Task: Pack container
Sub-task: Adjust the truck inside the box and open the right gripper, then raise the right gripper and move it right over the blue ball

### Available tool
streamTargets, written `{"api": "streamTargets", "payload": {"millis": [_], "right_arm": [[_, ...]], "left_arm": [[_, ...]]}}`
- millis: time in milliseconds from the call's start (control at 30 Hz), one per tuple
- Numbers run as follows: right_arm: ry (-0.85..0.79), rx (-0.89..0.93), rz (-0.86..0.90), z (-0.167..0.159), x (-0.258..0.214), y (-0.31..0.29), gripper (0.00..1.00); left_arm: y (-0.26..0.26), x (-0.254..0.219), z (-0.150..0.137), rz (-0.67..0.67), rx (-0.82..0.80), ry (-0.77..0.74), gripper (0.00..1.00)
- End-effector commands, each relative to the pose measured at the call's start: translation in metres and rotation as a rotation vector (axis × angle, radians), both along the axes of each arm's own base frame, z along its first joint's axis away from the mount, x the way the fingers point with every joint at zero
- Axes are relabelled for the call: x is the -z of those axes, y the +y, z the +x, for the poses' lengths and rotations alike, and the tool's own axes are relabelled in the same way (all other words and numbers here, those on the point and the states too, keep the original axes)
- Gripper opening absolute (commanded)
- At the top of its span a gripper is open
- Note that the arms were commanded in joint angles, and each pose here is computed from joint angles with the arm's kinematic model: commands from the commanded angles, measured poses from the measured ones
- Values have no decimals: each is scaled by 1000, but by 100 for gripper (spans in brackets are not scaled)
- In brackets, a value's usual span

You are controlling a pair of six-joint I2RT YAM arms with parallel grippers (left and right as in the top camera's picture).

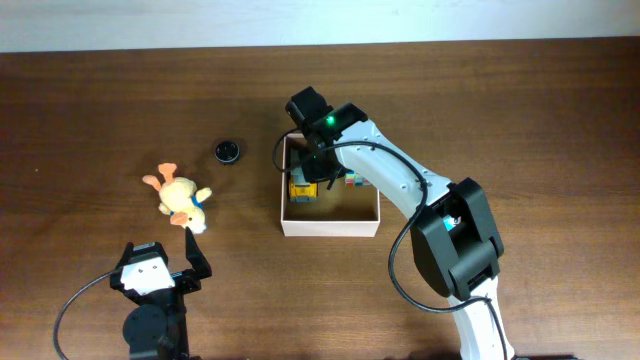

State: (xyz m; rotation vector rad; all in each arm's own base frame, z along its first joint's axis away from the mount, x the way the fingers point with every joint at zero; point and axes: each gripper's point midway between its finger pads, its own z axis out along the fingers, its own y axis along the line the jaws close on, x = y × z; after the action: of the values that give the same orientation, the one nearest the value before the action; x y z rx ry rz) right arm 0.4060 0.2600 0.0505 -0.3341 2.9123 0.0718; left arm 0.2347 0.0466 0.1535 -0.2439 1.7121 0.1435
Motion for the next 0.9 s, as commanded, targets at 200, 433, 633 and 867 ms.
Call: {"api": "streamTargets", "payload": {"millis": [200, 433, 633, 867], "right_arm": [[-62, 32, 4, 15, -36, -20, 20], [-150, -17, 64, 22, -102, -11, 34], [-229, 45, 35, 27, -162, -42, 50], [-117, 242, -107, 16, -165, -135, 54]], "left_arm": [[-3, 2, 1, 14, 16, 3, 99], [-3, 2, 1, 14, 16, 3, 99], [-3, 2, 1, 14, 16, 3, 99], [-3, 2, 1, 14, 17, 3, 99]]}}
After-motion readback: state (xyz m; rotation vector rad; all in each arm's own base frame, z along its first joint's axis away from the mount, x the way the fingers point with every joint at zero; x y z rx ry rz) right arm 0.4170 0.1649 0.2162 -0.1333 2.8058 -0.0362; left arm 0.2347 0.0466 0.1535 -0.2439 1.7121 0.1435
